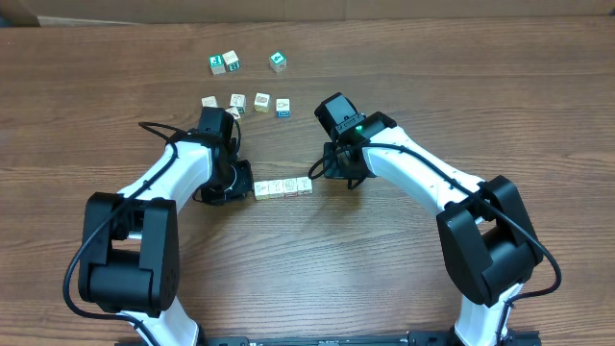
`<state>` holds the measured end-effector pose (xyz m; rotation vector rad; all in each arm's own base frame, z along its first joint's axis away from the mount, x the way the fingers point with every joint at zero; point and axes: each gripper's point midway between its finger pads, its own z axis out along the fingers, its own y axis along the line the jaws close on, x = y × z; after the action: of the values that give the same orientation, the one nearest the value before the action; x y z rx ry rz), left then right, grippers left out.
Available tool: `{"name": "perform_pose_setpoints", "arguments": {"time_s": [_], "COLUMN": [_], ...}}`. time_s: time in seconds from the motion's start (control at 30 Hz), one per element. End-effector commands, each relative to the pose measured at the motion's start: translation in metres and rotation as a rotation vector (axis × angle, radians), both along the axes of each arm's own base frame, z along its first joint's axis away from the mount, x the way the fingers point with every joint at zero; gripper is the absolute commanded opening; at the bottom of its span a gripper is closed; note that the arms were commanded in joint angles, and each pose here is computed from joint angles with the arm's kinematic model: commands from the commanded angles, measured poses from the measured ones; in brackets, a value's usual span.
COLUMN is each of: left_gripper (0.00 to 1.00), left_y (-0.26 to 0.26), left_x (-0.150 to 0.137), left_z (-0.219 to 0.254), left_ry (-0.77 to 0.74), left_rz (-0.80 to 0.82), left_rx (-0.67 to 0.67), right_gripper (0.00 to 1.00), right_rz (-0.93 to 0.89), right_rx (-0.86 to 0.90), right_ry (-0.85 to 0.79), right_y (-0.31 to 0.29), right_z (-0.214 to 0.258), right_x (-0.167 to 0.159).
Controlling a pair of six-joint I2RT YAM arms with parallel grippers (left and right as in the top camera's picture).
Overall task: Form a horizontal line
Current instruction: 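Move the left gripper down to the left end of the row, then press the row from both ends with left and right grippers to align it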
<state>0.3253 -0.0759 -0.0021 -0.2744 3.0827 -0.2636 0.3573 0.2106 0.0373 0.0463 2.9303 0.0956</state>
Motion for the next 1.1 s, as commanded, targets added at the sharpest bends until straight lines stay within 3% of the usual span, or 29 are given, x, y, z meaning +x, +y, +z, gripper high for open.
{"name": "perform_pose_setpoints", "arguments": {"time_s": [0.0,0.5,1.07], "left_gripper": [0.04,0.04,0.04], "left_y": [-0.002,-0.009,-0.010], "left_x": [-0.007,-0.001,0.005], "left_z": [-0.012,-0.011,0.003], "left_ry": [0.041,0.006,-0.037], "left_rz": [-0.026,-0.084,-0.076], "left_rx": [-0.006,-0.041,-0.050], "right_gripper": [0.04,0.04,0.04], "right_rz": [0.048,0.153,0.115], "right_rx": [0.029,0.088,0.053], "right_ry": [-0.012,0.052,0.049], "right_y": [0.006,0.022,0.026], "right_z": [0.005,-0.013,-0.019], "right_x": [0.001,-0.008,-0.012]}}
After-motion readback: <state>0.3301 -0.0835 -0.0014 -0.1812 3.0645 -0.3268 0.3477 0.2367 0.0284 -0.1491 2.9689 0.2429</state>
